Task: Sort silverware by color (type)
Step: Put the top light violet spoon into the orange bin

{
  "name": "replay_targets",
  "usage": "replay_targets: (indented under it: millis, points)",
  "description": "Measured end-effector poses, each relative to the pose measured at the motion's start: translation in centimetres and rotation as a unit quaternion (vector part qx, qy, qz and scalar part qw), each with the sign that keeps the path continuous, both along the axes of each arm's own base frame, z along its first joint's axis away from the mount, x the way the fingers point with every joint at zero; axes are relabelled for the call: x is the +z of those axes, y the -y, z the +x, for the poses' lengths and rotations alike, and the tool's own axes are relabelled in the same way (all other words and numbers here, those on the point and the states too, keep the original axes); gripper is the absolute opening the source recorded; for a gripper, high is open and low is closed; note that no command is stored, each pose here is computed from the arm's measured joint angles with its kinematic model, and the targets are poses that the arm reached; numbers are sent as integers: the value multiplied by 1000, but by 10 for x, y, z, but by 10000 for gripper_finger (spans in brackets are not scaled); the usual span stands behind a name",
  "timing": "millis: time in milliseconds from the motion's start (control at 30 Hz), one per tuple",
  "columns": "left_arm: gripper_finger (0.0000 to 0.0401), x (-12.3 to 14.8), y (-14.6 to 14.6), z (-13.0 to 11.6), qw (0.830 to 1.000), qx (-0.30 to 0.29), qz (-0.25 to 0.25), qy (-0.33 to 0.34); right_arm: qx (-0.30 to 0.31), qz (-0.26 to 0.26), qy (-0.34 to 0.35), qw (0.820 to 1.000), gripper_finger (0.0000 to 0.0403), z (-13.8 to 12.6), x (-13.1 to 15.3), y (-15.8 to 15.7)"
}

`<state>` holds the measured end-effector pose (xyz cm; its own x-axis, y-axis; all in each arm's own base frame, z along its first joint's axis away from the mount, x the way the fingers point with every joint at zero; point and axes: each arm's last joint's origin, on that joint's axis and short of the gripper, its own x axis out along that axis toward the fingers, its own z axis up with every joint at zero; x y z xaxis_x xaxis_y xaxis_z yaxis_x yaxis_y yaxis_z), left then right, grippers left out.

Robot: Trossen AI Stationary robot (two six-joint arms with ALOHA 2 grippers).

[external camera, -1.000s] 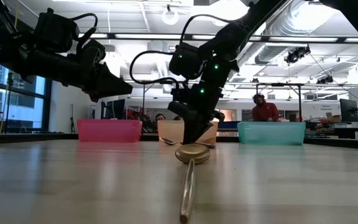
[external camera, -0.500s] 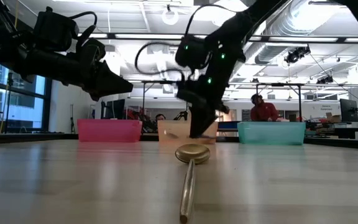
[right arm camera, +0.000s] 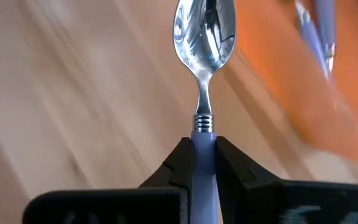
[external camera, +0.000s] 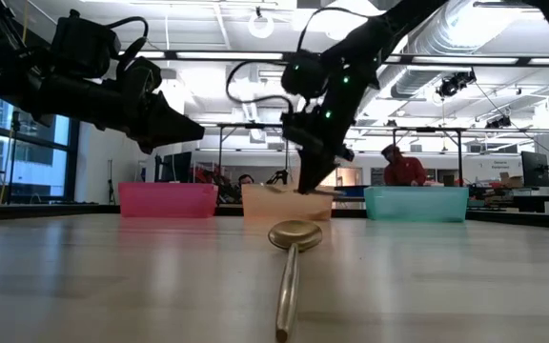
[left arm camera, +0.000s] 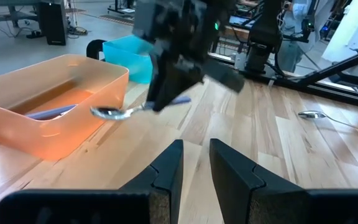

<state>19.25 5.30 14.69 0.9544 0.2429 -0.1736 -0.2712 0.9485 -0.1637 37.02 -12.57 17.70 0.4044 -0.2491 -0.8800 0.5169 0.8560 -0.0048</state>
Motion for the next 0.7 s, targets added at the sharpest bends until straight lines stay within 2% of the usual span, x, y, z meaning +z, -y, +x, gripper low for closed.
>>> replay_targets:
  millis: [200, 500, 700]
  points:
    - [71, 0, -1, 0, 1000, 3, 1, 1, 21, -33, 30, 999, 16, -12, 29, 18]
    - [71, 1, -1, 0, 1000, 4, 2, 4, 67, -110, 22, 991, 16, -17, 55, 73]
    - [71, 1, -1, 0, 1000, 5, 6, 3, 124, -100, 28, 987, 16, -12, 53, 102]
